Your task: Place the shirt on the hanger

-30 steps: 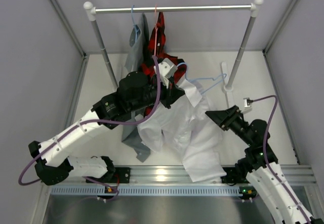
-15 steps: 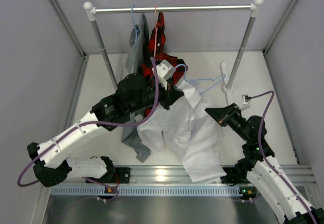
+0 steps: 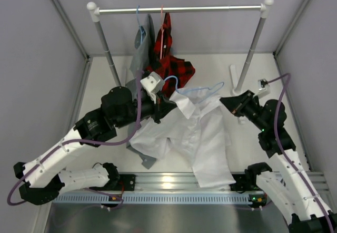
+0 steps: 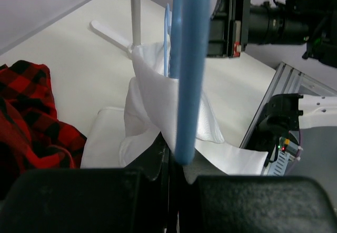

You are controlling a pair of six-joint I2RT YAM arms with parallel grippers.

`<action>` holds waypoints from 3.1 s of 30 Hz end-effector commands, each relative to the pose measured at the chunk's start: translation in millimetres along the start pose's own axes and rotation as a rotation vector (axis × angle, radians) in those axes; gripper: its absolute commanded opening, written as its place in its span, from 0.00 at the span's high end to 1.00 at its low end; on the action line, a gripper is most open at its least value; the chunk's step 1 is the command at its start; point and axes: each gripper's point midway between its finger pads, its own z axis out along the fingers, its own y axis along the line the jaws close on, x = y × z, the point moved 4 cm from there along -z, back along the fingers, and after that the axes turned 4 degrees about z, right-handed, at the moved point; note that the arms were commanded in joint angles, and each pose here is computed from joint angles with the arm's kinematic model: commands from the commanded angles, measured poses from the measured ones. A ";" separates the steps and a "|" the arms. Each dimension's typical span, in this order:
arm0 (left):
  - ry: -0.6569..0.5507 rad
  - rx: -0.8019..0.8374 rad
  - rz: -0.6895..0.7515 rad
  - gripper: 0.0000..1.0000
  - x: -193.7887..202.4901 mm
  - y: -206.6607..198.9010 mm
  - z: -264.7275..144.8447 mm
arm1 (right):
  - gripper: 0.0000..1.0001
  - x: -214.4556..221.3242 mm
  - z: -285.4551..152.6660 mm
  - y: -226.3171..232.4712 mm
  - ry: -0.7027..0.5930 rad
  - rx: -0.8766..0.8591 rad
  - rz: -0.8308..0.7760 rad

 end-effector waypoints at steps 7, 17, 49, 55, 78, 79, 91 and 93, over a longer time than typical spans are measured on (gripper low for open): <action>0.030 0.044 0.036 1.00 13.9 -4.2 -18.5 | 1.00 -51.0 1.8 7.4 0.021 0.065 -0.173; 0.089 0.044 0.053 1.00 30.3 -1.8 -10.3 | 1.00 -83.9 3.9 28.0 0.010 0.090 -0.306; -0.224 0.283 -0.197 1.00 -26.3 10.4 95.4 | 1.00 46.1 -30.0 11.5 0.178 -0.134 -0.233; -0.095 0.260 -0.044 1.00 1.8 19.7 103.9 | 0.44 29.3 -74.5 14.5 0.167 0.002 -0.405; 0.116 0.851 0.030 1.00 65.5 -74.5 88.7 | 0.30 -12.1 -72.4 159.6 0.285 -0.658 -0.710; 0.123 0.854 0.032 1.00 66.7 -75.4 89.3 | 0.34 -10.2 -70.9 161.3 0.299 -0.687 -0.701; 0.064 0.590 0.079 1.00 32.6 -53.4 93.5 | 1.00 -14.3 -73.5 153.9 0.177 -0.637 -0.720; 0.033 0.568 0.087 1.00 20.5 -52.6 88.3 | 1.00 -17.7 -80.1 158.3 0.148 -0.638 -0.735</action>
